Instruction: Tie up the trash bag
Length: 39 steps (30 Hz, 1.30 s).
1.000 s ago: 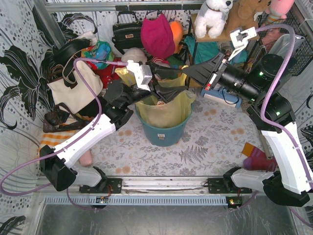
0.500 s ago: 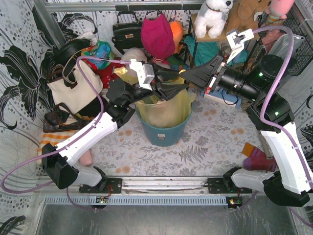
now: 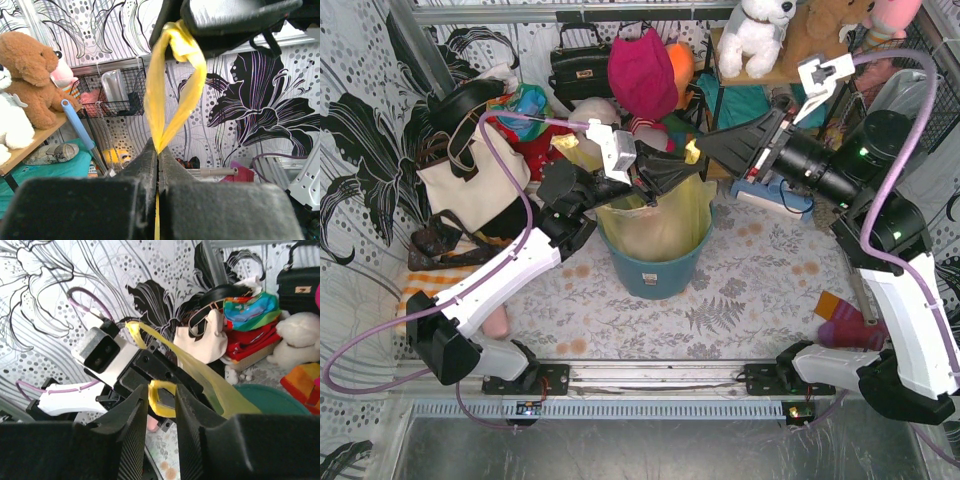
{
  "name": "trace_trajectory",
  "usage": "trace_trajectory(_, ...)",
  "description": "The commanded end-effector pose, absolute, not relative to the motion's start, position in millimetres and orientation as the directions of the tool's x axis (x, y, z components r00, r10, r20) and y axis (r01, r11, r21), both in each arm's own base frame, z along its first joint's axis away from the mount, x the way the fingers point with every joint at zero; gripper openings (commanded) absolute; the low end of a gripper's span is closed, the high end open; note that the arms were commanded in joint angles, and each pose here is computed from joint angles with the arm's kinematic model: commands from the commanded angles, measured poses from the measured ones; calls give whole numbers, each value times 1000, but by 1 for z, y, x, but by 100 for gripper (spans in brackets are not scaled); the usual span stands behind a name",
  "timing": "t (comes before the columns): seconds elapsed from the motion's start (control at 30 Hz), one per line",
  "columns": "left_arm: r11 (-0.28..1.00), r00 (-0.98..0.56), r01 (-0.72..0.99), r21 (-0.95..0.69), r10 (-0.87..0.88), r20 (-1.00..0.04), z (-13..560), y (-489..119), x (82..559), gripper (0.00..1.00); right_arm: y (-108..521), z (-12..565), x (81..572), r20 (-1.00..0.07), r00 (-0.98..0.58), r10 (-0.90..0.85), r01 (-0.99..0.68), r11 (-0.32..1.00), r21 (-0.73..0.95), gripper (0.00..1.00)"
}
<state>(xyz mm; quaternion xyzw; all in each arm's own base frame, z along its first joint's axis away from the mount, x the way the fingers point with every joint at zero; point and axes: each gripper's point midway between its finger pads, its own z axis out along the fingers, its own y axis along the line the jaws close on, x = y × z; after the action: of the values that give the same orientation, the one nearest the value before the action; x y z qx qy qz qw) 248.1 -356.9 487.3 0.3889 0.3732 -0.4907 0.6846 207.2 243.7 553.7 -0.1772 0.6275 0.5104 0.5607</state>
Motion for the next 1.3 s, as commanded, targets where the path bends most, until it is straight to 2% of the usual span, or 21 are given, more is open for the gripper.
trace_trajectory(0.0,222,268,957,189,-416,-869,506,-352,246,0,225,576,209,-898,-209,387,-775,495,394,29)
trace_trajectory(0.43,234,257,957,171,-417,-872,506,-353,250,0,238,565,206,-909,-274,315,-797,454,398,29)
trace_trajectory(0.57,238,253,957,164,-414,-875,506,-354,252,0,236,563,197,-911,-285,297,-805,441,396,33)
trace_trajectory(0.73,241,249,957,159,-412,-877,505,-355,255,0,233,563,191,-911,-287,296,-806,438,397,29)
trace_trajectory(1.27,237,242,959,152,-413,-878,507,-355,256,0,234,553,183,-905,-320,280,-809,416,415,24)
